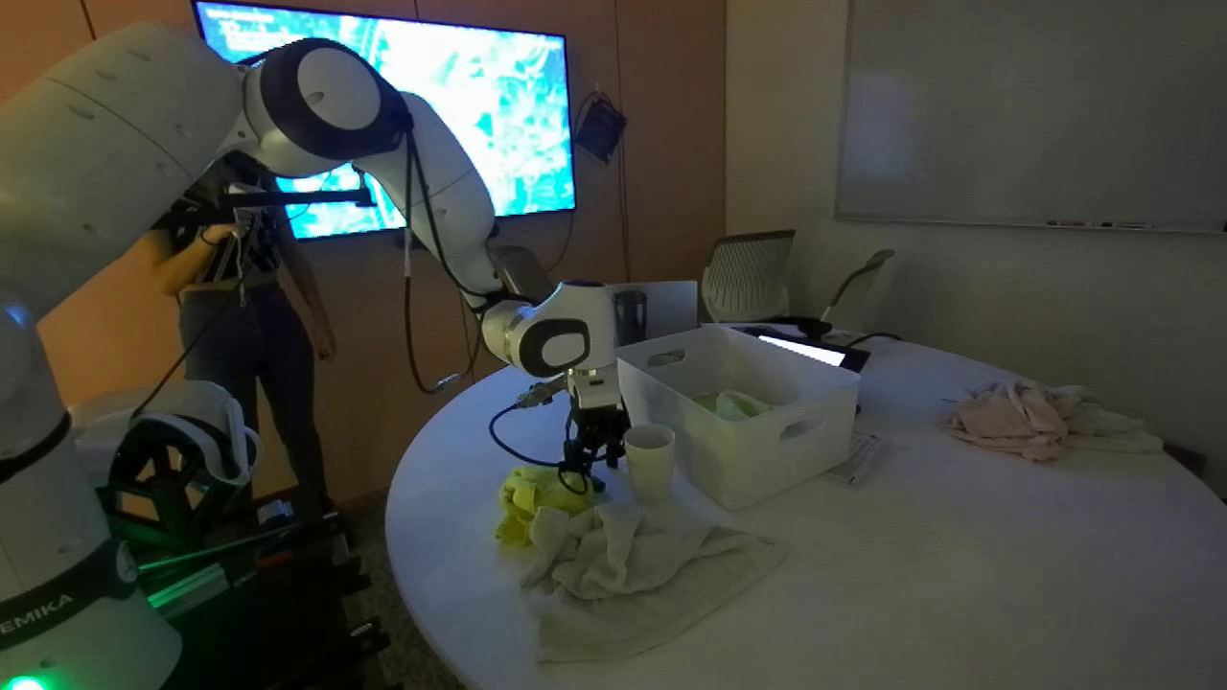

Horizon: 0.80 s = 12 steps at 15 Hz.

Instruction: Put each towel in the white box, and each item from the towel in the white mug

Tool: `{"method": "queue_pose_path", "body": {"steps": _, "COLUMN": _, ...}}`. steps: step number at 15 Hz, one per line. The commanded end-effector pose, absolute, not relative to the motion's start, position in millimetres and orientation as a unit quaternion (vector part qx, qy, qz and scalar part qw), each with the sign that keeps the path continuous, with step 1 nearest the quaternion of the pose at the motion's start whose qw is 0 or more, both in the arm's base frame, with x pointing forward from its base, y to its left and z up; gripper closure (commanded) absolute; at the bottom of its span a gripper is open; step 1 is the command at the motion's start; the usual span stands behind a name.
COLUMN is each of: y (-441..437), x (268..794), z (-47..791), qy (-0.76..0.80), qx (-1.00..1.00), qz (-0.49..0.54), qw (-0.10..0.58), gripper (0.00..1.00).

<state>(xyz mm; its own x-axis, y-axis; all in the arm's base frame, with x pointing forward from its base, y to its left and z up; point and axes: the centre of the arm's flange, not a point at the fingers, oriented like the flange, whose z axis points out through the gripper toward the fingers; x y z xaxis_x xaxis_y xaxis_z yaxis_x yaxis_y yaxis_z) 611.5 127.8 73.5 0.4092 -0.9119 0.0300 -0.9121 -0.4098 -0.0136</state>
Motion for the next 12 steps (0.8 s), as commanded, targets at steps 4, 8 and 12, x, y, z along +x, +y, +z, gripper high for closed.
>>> {"method": "queue_pose_path", "body": {"steps": 4, "y": 136, "x": 622, "z": 80, "qy": -0.54, "qx": 0.841, "qz": 0.004, "qw": 0.014, "gripper": 0.71}}
{"method": "queue_pose_path", "body": {"steps": 8, "y": 143, "x": 624, "z": 83, "qy": -0.528, "qx": 0.849, "qz": -0.008, "qw": 0.025, "gripper": 0.92}}
{"method": "queue_pose_path", "body": {"steps": 12, "y": 143, "x": 624, "z": 85, "qy": -0.513, "qx": 0.858, "qz": -0.013, "qw": 0.035, "gripper": 0.93}}
